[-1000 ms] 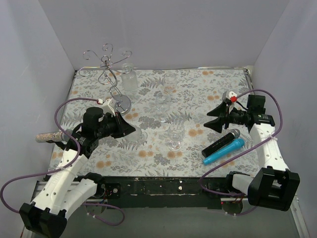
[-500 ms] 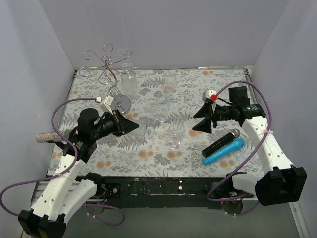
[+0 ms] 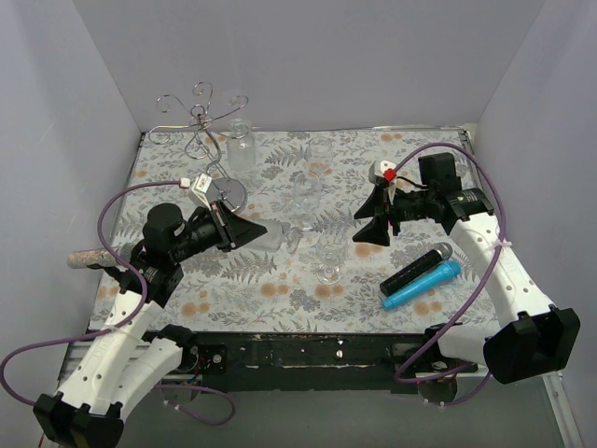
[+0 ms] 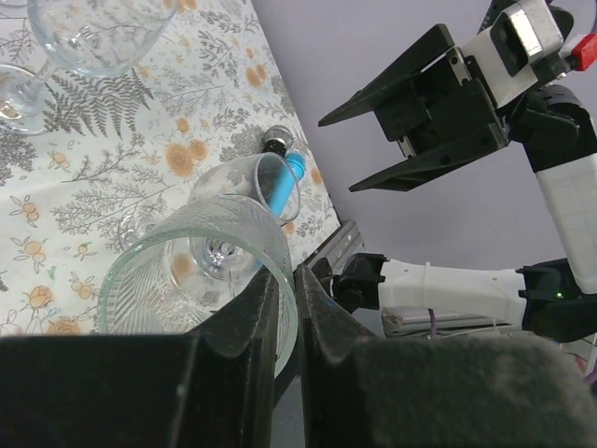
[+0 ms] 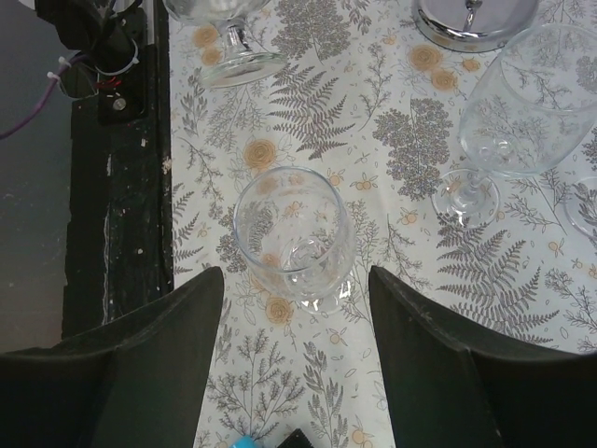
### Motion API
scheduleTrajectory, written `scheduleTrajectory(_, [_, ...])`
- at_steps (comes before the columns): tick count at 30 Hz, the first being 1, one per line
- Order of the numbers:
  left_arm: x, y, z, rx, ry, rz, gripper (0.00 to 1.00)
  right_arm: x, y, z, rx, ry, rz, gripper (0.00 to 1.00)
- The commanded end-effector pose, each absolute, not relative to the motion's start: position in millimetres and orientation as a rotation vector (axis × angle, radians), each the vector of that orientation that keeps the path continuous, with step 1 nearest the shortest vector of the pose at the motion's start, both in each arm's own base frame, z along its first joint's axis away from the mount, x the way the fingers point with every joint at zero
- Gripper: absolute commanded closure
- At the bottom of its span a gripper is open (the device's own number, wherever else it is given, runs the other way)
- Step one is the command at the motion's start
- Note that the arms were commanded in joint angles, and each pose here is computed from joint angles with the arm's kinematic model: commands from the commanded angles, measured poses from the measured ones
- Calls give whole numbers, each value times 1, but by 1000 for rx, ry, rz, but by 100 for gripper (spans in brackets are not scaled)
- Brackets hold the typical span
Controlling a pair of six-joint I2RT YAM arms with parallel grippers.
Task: Place the wine glass upside down on the wine glass rack
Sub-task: Turn the wine glass upside down at the wine rack.
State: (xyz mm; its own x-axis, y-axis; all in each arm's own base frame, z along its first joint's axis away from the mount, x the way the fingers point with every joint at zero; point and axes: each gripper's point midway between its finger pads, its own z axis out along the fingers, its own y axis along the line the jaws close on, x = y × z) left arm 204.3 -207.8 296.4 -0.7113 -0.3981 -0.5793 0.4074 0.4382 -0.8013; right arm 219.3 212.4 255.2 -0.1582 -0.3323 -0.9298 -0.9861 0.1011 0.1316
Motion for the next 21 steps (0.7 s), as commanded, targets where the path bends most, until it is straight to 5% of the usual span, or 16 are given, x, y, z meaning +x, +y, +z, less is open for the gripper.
scheduleTrajectory(1, [197, -215, 339, 72, 1781, -1444, 100, 220, 220, 280, -1322, 1550, 1071, 29])
scheduleTrajectory(21, [241, -289, 405, -2, 1611, -1368, 100, 241, 233, 334, -924, 1720, 1207, 30])
